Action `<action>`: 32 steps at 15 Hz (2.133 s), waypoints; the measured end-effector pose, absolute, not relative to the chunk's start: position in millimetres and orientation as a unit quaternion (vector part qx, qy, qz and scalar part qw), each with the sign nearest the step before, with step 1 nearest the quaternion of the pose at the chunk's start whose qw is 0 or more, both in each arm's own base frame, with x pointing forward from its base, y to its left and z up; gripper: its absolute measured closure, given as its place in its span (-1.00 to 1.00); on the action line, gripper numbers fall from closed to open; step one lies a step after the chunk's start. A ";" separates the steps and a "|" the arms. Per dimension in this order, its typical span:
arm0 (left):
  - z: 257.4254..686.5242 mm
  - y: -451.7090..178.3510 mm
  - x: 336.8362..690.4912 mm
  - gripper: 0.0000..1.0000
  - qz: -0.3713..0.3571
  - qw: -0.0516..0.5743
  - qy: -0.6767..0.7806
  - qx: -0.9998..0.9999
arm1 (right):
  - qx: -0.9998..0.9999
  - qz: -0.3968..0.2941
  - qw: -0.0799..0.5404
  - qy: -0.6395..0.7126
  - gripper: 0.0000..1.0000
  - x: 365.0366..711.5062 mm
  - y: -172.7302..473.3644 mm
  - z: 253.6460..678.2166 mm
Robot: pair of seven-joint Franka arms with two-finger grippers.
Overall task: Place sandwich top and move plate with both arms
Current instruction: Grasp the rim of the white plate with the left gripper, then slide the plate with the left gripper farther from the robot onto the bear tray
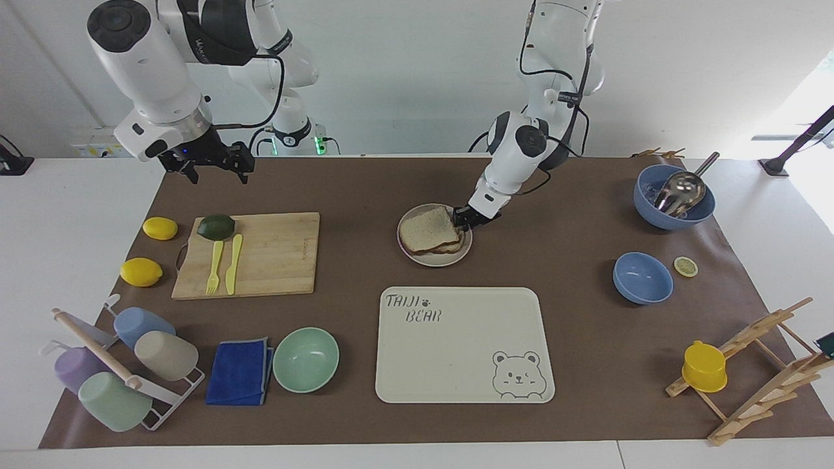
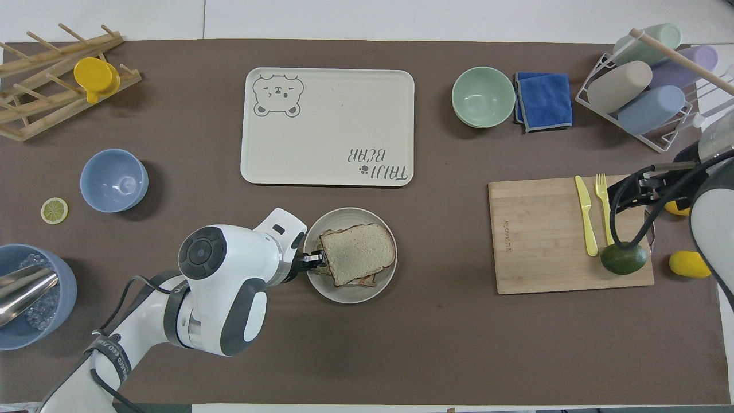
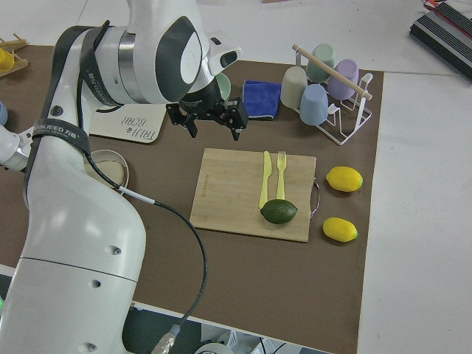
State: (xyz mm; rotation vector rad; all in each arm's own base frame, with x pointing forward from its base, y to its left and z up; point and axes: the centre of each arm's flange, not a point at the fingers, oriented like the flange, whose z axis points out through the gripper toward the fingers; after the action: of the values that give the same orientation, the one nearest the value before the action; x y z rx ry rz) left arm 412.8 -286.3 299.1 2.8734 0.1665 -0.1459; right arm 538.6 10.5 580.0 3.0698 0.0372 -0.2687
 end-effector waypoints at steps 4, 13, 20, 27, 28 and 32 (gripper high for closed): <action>300.0 -285.8 414.0 0.80 -0.051 0.130 0.058 0.988 | 0.996 -0.086 0.029 0.013 -1.00 539.0 5.3 581.4; 314.5 -265.5 438.7 0.81 -0.081 0.168 0.051 0.981 | 0.998 -0.065 0.003 -0.024 -1.00 543.1 -34.8 590.3; 319.3 -259.7 446.3 0.82 -0.079 0.173 0.055 0.980 | 0.998 -0.065 0.003 -0.017 -1.00 544.7 -26.8 590.8; 322.0 -256.6 450.4 0.82 -0.079 0.197 0.044 0.976 | 0.998 -0.067 0.004 -0.004 -1.00 544.3 -22.6 590.8; 322.3 -256.0 451.0 0.82 -0.078 0.205 0.042 0.975 | 0.998 -0.067 0.005 -0.004 -1.00 544.3 -22.6 591.0; 326.7 -252.6 456.4 0.82 -0.079 0.219 0.046 0.971 | 0.998 -0.067 0.005 -0.003 -1.00 544.3 -22.6 591.1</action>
State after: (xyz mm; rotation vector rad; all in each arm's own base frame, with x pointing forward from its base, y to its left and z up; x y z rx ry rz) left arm 456.4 -252.6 326.7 2.6884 0.1284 -0.2173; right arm 544.3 -22.6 591.1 3.1251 -0.0093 -0.2093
